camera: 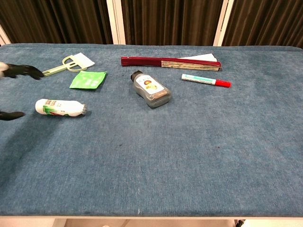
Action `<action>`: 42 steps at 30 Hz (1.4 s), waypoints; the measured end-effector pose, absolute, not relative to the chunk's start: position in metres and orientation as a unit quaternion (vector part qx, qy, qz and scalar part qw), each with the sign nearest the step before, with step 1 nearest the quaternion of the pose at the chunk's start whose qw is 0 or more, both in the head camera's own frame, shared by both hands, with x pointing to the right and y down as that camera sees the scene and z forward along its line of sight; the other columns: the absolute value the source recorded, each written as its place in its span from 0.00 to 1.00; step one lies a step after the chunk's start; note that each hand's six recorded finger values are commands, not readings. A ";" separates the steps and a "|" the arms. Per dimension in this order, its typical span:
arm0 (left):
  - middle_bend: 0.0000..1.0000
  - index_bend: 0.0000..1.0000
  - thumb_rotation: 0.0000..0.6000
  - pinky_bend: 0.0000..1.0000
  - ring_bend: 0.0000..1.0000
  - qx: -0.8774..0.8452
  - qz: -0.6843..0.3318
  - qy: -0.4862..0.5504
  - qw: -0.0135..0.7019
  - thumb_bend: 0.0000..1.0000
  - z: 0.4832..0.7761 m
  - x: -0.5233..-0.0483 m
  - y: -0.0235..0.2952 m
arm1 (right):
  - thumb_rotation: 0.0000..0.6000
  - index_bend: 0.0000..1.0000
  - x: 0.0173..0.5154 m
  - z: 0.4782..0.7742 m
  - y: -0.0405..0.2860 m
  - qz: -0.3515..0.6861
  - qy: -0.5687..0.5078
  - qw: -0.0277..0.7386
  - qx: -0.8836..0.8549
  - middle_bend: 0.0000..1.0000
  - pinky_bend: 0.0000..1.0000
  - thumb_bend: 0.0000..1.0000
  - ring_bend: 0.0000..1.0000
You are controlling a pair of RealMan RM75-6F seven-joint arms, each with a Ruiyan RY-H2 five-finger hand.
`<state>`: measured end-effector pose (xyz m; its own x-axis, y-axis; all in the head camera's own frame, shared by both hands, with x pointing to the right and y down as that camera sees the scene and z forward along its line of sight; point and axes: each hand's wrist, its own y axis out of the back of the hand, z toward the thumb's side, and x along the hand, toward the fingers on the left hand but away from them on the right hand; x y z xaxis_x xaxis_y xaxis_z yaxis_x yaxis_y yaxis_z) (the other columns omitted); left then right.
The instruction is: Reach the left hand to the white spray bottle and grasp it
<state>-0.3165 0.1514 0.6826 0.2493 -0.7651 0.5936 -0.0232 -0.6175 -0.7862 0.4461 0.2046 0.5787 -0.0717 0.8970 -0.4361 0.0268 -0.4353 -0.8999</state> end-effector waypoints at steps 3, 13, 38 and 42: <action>0.17 0.20 1.00 0.15 0.11 -0.717 -0.550 0.264 0.336 0.24 0.695 -0.307 0.145 | 1.00 0.22 0.446 0.579 0.205 0.617 -0.395 0.353 -0.582 0.19 0.33 0.20 0.17; 0.24 0.29 1.00 0.15 0.12 -0.714 -0.551 0.253 0.349 0.26 0.716 -0.291 0.136 | 1.00 0.23 0.446 0.580 0.204 0.617 -0.394 0.352 -0.583 0.19 0.33 0.20 0.17; 0.45 0.47 1.00 0.15 0.20 -0.710 -0.562 0.258 0.339 0.39 0.734 -0.286 0.130 | 1.00 0.26 0.448 0.581 0.203 0.618 -0.397 0.347 -0.583 0.19 0.33 0.20 0.17; 0.46 0.49 1.00 0.15 0.21 -0.706 -0.560 0.264 0.344 0.42 0.731 -0.289 0.129 | 1.00 0.26 0.448 0.581 0.203 0.618 -0.399 0.344 -0.584 0.19 0.33 0.20 0.17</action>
<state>-0.2891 0.1288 0.7306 0.2326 -0.7577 0.6098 0.0128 -0.6245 -0.7809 0.4483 0.2030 0.5810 -0.0825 0.8906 -0.4472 0.0405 -0.4454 -0.8944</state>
